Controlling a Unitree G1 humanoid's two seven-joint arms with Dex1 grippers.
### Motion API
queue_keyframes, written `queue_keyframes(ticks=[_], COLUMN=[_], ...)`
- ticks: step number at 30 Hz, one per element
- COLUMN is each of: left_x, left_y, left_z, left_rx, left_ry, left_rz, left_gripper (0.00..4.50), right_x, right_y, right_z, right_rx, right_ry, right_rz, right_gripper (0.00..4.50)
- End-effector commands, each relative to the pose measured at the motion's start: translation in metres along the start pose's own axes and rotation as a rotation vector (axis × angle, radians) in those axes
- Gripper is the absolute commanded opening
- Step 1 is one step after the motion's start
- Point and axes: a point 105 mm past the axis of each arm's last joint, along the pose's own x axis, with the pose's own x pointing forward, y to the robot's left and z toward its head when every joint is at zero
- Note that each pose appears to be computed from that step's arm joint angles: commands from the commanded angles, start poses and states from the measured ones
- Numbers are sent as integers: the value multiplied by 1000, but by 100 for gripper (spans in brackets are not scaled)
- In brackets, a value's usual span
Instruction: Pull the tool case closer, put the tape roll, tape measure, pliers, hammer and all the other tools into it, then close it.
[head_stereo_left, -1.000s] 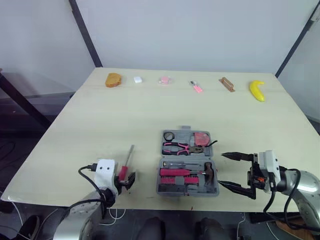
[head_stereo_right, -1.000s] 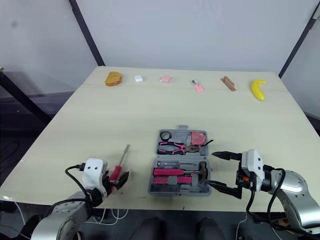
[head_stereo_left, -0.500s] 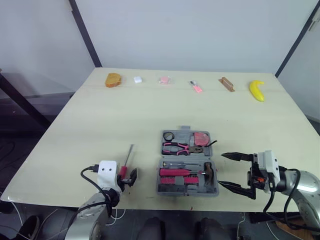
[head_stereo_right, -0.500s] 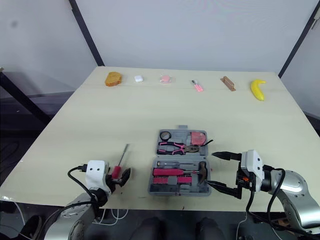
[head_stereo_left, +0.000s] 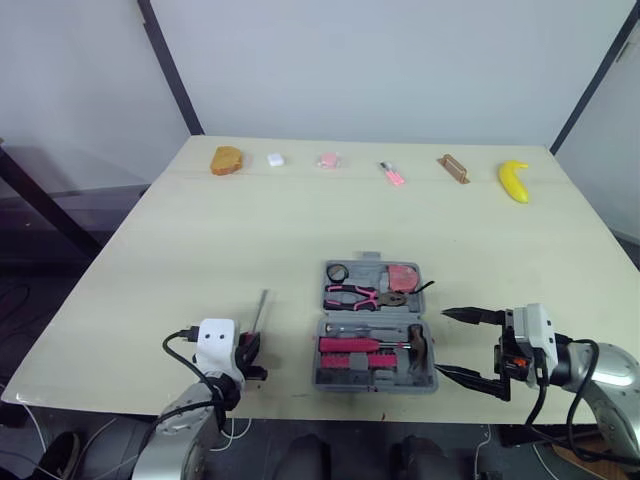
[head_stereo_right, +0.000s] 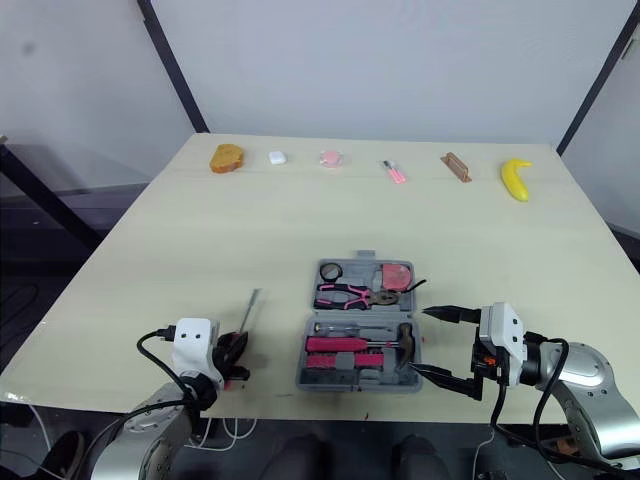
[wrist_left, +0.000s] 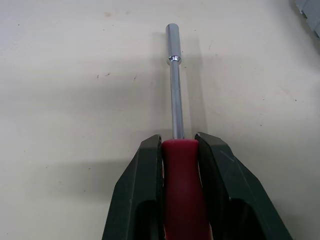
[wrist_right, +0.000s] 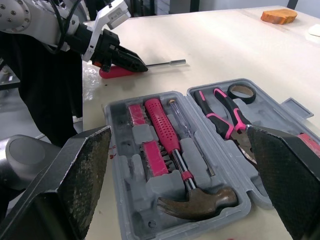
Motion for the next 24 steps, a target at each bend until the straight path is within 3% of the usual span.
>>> queue_keyframes(ticks=[1, 10, 24], left_x=[-5, -21, -23], left_y=[4, -10, -77], left_z=[9, 40, 91], left_rx=[63, 233, 549], left_ry=[-18, 4, 96], left_rz=[-38, -321, -897], left_gripper=[54, 54, 54], right_x=[4, 5, -3], right_y=[0, -1, 0], right_z=[12, 13, 12], right_rx=[-45, -46, -43], right_ry=[-30, -35, -26], right_rz=[18, 29, -21], right_gripper=[450, 450, 450])
